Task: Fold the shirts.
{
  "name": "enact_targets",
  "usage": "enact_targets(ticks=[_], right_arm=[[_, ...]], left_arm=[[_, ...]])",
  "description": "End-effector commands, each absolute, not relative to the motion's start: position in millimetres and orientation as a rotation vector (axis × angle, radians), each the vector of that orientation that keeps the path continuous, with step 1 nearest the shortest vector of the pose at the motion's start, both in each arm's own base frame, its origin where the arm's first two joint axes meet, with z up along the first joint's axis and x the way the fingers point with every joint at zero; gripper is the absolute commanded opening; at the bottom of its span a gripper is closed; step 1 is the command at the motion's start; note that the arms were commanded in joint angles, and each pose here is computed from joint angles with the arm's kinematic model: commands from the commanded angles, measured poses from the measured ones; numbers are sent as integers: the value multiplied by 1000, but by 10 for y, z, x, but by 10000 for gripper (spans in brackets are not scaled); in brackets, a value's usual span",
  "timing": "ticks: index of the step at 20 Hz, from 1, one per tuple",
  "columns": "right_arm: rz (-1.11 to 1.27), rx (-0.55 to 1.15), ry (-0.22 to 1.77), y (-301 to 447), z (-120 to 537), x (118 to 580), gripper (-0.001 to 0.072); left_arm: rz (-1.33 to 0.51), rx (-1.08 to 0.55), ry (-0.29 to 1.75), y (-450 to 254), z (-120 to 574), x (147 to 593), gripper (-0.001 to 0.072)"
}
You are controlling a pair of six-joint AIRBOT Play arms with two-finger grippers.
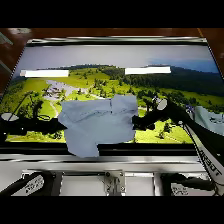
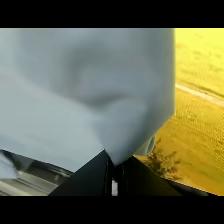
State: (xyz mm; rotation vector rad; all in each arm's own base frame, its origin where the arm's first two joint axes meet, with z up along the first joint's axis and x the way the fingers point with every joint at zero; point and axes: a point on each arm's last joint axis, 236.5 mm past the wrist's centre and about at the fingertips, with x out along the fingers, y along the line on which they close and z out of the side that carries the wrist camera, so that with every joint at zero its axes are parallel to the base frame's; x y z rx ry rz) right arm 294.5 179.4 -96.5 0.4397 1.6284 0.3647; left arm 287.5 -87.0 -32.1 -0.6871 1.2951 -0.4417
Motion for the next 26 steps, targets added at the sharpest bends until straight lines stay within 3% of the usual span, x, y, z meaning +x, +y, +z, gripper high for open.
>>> enact_targets(ticks=[1,4,6,9,11,13,16,21,26], right_arm=[[483,322,1401,1837,-330,3282,75],[641,156,970,1909,1207,3604,75],[643,108,666,1836,2409,3561,75],[595,131,340,1604,3888,3060,75],[578,149,187,1455,4527,2627,75],[575,184,124,1376,4812,2329,75],[585,206,166,1357,4822,2069,74],[575,167,429,1369,4235,2016,75],[505,121,788,1320,3439,2314,75]], left_arm=[[-440,-584,1059,-744,526,3319,35],[-434,-438,672,-662,2089,3566,36],[-418,-327,333,-653,3389,3408,36],[-384,-224,-134,-709,5064,2630,37],[-394,-177,-319,-829,5677,2042,37],[-404,-144,-384,-932,5886,1689,37],[-373,-152,-330,-922,5767,1606,37],[-305,-77,-39,-817,5041,1872,37],[-216,-85,206,-523,4262,2263,37]])
